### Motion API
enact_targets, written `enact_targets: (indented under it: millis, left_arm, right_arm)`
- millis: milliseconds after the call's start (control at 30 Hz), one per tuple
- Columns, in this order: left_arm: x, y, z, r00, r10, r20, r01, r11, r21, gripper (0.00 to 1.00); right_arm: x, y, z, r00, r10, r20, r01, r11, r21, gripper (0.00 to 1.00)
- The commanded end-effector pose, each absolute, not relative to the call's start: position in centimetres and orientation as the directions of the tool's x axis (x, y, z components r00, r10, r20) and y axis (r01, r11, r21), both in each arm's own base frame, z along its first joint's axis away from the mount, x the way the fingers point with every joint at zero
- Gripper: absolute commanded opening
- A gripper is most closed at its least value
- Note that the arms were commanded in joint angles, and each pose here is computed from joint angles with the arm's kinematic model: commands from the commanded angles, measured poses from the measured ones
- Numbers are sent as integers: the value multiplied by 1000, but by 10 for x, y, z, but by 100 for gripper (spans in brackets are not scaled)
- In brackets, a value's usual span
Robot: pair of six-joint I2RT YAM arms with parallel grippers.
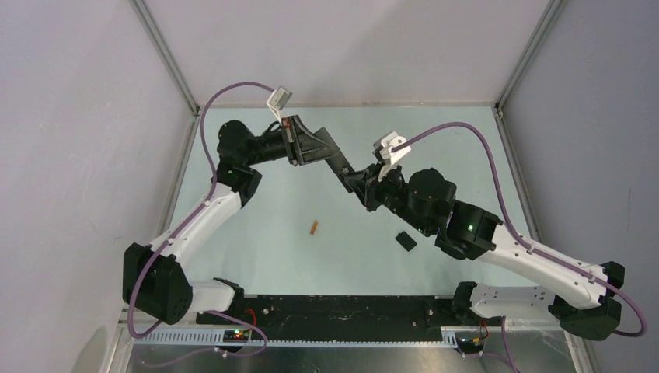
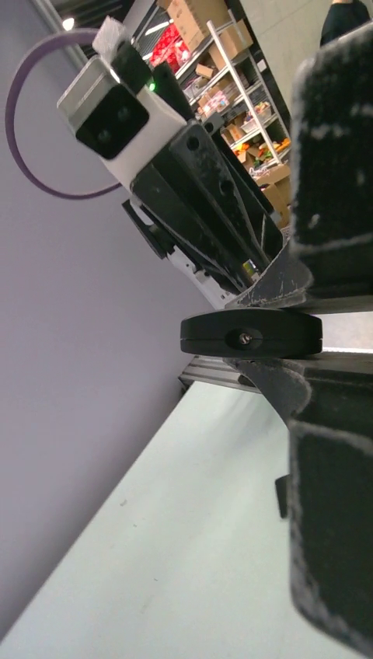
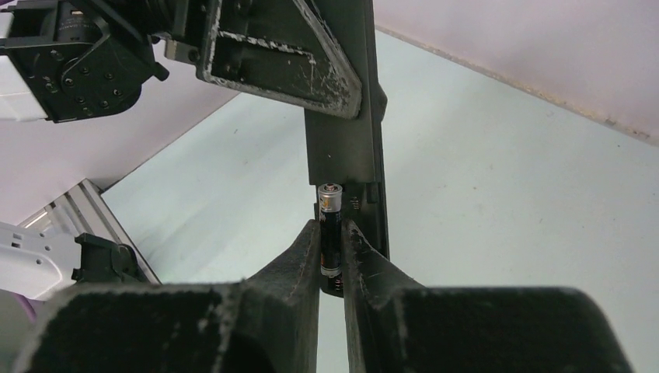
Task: Load the batteries into the remote control
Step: Load the battery into the remote control.
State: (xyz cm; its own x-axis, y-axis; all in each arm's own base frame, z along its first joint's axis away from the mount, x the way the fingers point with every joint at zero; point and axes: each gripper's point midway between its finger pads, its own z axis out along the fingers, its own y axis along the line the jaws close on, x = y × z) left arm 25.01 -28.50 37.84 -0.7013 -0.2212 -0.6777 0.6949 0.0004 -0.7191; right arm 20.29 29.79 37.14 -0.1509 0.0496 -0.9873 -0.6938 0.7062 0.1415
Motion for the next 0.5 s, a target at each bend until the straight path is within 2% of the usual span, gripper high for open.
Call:
enact_targets:
  millis: [0,467]
  left_arm:
    - [237,-284,422,-661,-239,-711,744,-89,-662,0]
    - [235,-283,430,-719,-247,-650,688,-119,-716,0]
  right_arm:
    - [205,297,397,-112,51,-992,-696,709,115,17]
    - [212,302,398,-89,-10,-996,-699,713,55,18]
